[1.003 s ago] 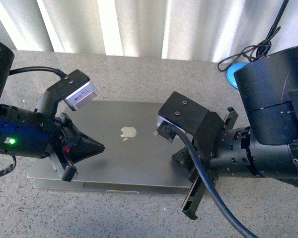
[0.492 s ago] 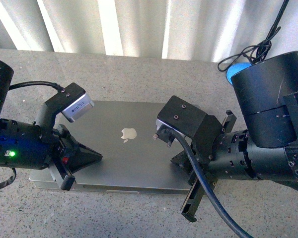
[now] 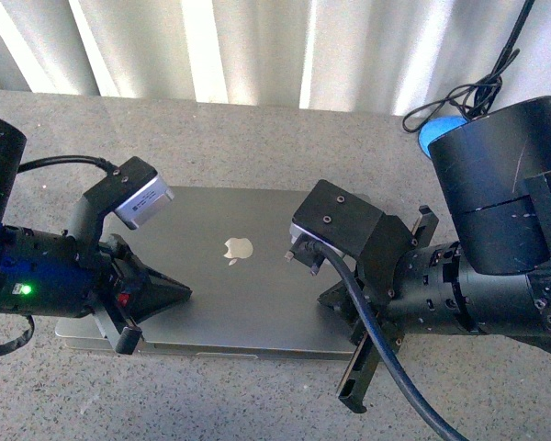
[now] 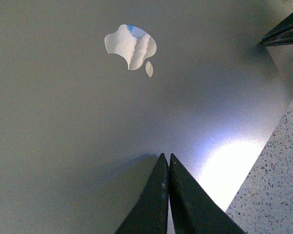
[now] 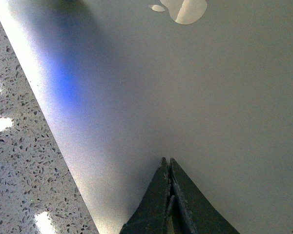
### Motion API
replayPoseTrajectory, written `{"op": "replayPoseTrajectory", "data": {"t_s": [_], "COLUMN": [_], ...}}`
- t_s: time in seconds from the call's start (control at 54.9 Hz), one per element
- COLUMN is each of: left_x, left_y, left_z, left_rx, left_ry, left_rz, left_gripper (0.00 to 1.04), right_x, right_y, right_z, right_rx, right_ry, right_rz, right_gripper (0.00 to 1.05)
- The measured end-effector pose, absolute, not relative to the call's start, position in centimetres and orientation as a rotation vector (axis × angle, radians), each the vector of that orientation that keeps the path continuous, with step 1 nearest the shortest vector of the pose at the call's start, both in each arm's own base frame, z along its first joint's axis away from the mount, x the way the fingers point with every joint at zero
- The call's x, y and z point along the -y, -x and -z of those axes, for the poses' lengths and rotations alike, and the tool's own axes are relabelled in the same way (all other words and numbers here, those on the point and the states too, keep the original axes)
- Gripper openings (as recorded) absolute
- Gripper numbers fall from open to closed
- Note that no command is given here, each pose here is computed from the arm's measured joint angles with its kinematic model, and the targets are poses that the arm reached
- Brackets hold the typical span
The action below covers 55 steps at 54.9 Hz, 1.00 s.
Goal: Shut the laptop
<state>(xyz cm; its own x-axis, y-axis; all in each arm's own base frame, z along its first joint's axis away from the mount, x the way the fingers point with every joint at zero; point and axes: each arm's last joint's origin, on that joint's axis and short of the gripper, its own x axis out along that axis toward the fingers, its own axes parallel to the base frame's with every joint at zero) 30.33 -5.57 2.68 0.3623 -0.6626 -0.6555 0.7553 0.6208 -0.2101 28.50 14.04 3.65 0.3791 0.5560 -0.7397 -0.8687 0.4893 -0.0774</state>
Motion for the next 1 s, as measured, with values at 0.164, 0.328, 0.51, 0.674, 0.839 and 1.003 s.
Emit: {"op": "replayPoseTrajectory", "data": {"t_s": [0.164,0.328,0.51,0.674,0.839,1.003], "left_x": [5.6,5.3,4.9,4.4,3.6,1.7], "left_y": [-30.2,-29.9,-29.7,-29.3,-28.9,-29.2], "left_z": [-2.3,-1.6,-1.2,-0.6,-0.7,-3.1], "left_rx": [-0.773,-0.771,-0.765,-0.737,-0.704,-0.538], "left_ry": [-0.119,-0.095,-0.068,-0.035,-0.021,0.014], "left_rz": [0.914,0.908,0.892,0.860,0.781,0.551], "left_gripper": [0.04,0.04,0.04,0.04,0.04,0.04], "right_x": [-14.0,-13.9,-13.9,-13.9,-13.6,-12.8], "right_y": [-28.4,-28.3,-28.2,-28.2,-28.0,-28.3], "right_z": [-3.4,-3.0,-2.8,-2.8,-3.2,-5.7], "right_rx": [-0.723,-0.735,-0.740,-0.743,-0.741,-0.675], "right_ry": [0.508,0.515,0.523,0.533,0.537,0.521], "right_rz": [-0.959,-0.961,-0.957,-0.949,-0.938,-0.883], "right_gripper": [0.01,0.01,0.01,0.01,0.01,0.01]}}
